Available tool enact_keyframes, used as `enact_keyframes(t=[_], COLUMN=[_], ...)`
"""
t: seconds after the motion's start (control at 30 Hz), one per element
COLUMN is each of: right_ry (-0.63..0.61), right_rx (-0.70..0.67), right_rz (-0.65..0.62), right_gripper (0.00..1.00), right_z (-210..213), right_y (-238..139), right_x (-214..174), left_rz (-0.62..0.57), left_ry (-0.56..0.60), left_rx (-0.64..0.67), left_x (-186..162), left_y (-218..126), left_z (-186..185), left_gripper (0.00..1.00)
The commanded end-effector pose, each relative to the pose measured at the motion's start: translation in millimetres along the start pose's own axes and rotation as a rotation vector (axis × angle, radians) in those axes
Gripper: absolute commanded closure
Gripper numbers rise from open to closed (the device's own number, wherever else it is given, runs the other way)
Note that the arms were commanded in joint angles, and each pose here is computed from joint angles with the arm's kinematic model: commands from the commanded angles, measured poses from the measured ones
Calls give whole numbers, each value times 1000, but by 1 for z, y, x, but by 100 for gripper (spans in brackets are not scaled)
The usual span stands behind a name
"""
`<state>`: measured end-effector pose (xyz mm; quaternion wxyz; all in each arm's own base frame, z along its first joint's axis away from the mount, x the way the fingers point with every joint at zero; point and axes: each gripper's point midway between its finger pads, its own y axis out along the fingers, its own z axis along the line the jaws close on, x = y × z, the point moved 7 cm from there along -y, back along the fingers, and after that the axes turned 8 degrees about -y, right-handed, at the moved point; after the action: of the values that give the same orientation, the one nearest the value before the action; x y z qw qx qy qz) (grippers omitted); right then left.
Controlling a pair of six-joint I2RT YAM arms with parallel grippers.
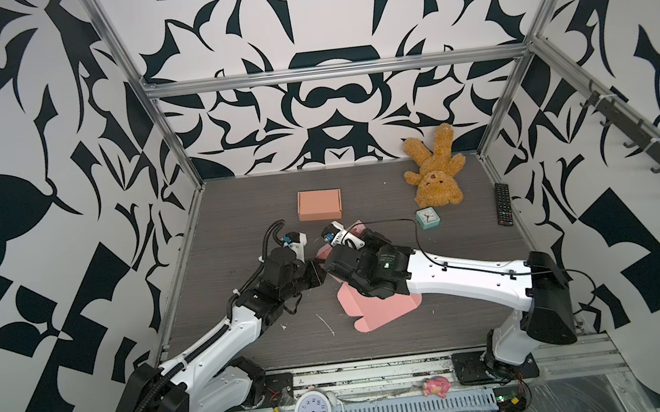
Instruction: Fold the paper box
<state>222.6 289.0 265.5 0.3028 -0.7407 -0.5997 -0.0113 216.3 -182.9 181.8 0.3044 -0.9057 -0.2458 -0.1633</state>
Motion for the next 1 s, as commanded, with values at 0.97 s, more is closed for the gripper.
enact_keyframes(t=[0.97], right_ry=[53], right_rx=[47], right_rz=[-39], right_gripper=[81], right_z=[5], right_y=[-1], right_x=[5], left_rz=[-40], left_ry=[74], left_rx=[-92], left_x=[11], left_y=[1], left_z=[-26], left_gripper=[87])
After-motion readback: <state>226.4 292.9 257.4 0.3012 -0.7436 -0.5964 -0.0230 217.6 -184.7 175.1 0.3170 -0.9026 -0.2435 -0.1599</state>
